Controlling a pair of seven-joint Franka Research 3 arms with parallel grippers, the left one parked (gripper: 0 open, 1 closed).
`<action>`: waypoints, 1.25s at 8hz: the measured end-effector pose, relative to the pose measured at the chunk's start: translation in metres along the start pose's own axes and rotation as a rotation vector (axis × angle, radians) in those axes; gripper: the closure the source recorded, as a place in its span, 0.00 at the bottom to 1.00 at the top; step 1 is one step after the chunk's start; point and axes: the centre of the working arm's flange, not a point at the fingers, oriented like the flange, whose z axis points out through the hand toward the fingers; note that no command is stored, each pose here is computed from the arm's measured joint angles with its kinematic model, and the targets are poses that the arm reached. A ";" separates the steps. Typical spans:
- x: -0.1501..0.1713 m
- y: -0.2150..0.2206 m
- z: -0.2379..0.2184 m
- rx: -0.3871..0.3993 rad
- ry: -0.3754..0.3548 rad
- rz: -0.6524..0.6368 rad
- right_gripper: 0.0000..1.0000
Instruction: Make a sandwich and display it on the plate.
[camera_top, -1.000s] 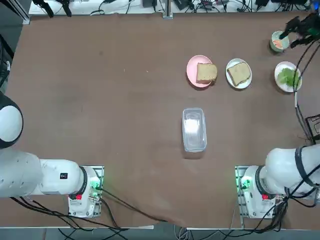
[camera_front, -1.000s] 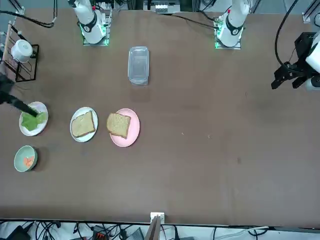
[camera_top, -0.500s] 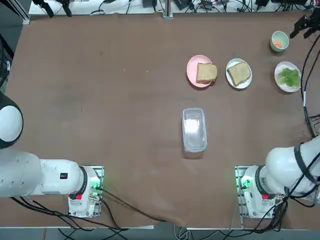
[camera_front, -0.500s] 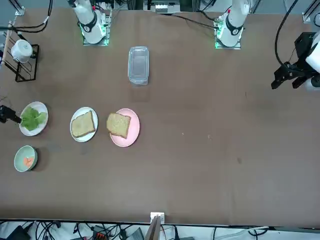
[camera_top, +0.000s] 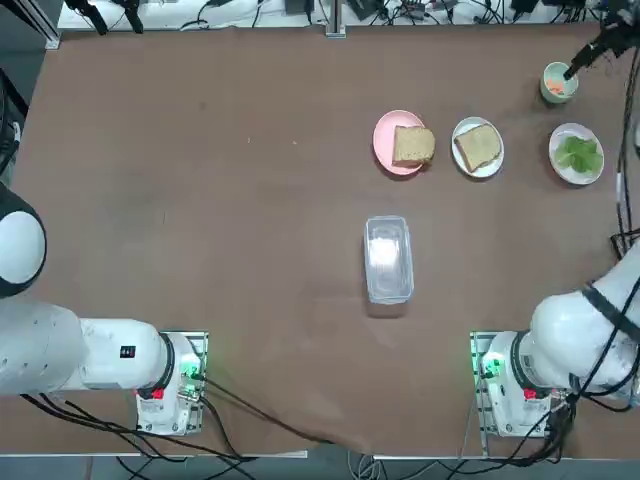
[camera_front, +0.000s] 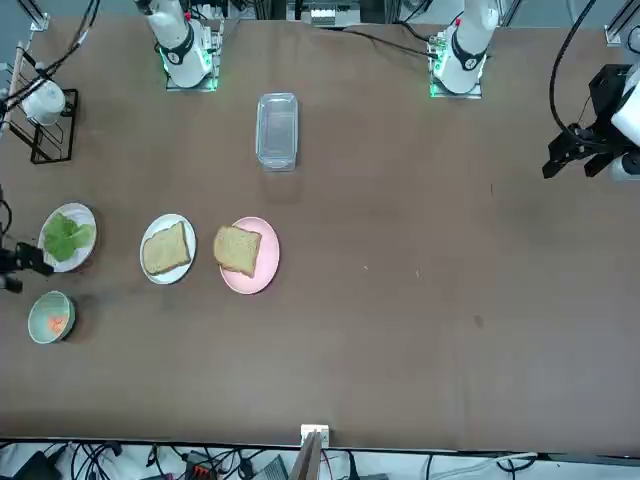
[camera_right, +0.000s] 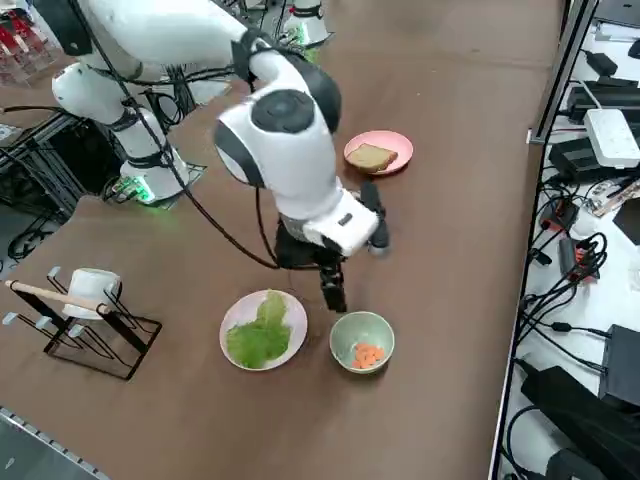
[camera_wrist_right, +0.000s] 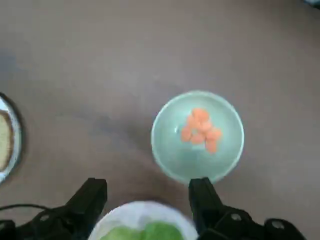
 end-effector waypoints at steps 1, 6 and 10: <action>0.005 0.003 0.021 0.011 -0.008 -0.068 0.00; 0.020 0.001 0.077 -0.041 -0.060 -0.194 0.04; 0.018 0.002 0.103 -0.056 -0.086 -0.230 0.55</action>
